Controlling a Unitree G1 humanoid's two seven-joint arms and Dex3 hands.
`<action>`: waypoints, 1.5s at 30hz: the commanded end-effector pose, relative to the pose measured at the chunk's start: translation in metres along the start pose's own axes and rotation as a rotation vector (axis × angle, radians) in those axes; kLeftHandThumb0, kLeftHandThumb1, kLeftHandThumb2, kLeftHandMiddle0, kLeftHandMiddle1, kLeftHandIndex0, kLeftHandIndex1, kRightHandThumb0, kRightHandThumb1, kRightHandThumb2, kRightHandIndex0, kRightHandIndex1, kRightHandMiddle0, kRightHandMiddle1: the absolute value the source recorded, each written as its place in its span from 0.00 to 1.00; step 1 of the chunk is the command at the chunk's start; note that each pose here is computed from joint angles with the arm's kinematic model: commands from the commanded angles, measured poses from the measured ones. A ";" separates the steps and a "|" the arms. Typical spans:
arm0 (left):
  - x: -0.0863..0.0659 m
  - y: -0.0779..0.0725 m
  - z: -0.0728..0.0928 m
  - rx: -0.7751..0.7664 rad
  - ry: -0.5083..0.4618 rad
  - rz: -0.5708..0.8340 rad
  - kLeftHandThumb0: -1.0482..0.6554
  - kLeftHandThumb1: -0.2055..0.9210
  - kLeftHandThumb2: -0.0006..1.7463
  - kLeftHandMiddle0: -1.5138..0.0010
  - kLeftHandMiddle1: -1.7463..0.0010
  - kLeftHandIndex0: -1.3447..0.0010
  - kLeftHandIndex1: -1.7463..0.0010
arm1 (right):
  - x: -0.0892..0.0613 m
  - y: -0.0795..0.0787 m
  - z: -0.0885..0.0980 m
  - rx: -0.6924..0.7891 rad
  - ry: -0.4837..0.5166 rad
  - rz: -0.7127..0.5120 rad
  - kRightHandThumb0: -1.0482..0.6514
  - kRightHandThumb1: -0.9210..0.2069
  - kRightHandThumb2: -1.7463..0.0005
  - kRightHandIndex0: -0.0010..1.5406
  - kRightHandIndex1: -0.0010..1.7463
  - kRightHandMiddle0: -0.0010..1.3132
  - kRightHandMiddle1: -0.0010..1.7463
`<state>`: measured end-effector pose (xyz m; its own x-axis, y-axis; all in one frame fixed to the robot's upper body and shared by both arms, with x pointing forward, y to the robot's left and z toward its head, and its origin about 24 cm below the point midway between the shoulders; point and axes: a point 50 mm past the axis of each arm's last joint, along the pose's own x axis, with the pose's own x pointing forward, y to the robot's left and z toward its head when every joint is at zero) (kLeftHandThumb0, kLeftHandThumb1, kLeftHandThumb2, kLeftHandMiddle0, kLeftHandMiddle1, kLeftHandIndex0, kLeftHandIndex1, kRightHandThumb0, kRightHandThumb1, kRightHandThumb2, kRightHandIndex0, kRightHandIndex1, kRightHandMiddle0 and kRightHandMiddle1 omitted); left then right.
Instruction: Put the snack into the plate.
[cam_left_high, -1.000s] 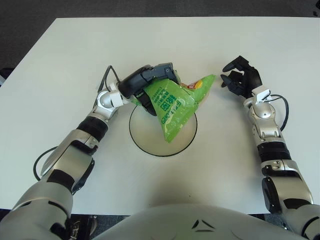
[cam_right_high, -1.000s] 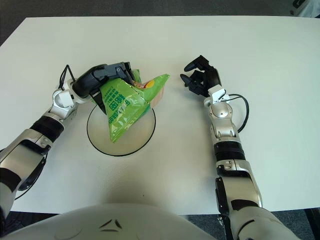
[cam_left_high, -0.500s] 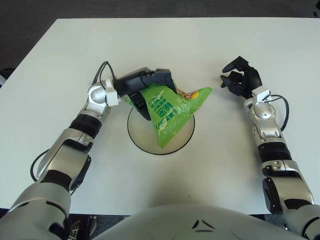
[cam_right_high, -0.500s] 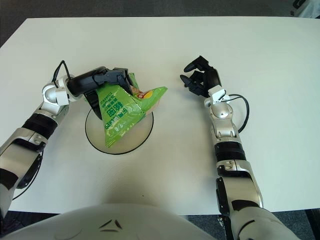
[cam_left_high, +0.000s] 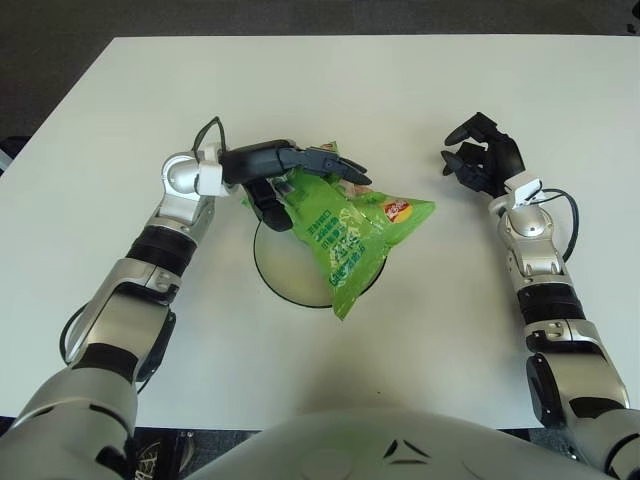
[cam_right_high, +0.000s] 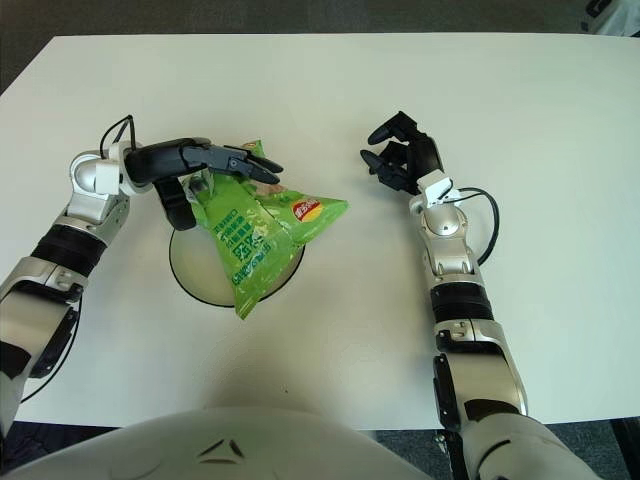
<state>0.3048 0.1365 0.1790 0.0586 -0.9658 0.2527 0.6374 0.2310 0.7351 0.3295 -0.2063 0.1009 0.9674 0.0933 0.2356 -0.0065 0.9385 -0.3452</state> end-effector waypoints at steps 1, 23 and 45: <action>-0.008 0.000 0.000 -0.091 -0.020 0.005 0.07 1.00 0.30 0.82 1.00 0.71 0.98 | -0.028 0.012 -0.047 -0.022 0.242 0.085 0.40 0.00 0.84 0.62 0.70 0.36 0.84; -0.014 0.009 -0.002 -0.311 0.098 -0.117 0.05 1.00 0.28 0.99 1.00 0.97 1.00 | -0.026 0.010 -0.050 -0.045 0.257 0.107 0.40 0.00 0.84 0.62 0.69 0.36 0.84; -0.039 0.025 0.012 -0.428 -0.306 0.463 0.17 1.00 0.50 0.31 0.86 0.33 0.83 | -0.025 0.008 -0.051 -0.062 0.261 0.144 0.40 0.00 0.85 0.62 0.66 0.37 0.83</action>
<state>0.3119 0.1809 0.1975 0.2194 -0.7459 0.6288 0.8522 0.4603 0.2487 0.3354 -0.2124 0.1043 0.9684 0.1311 0.2122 -0.0385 0.9190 -0.3923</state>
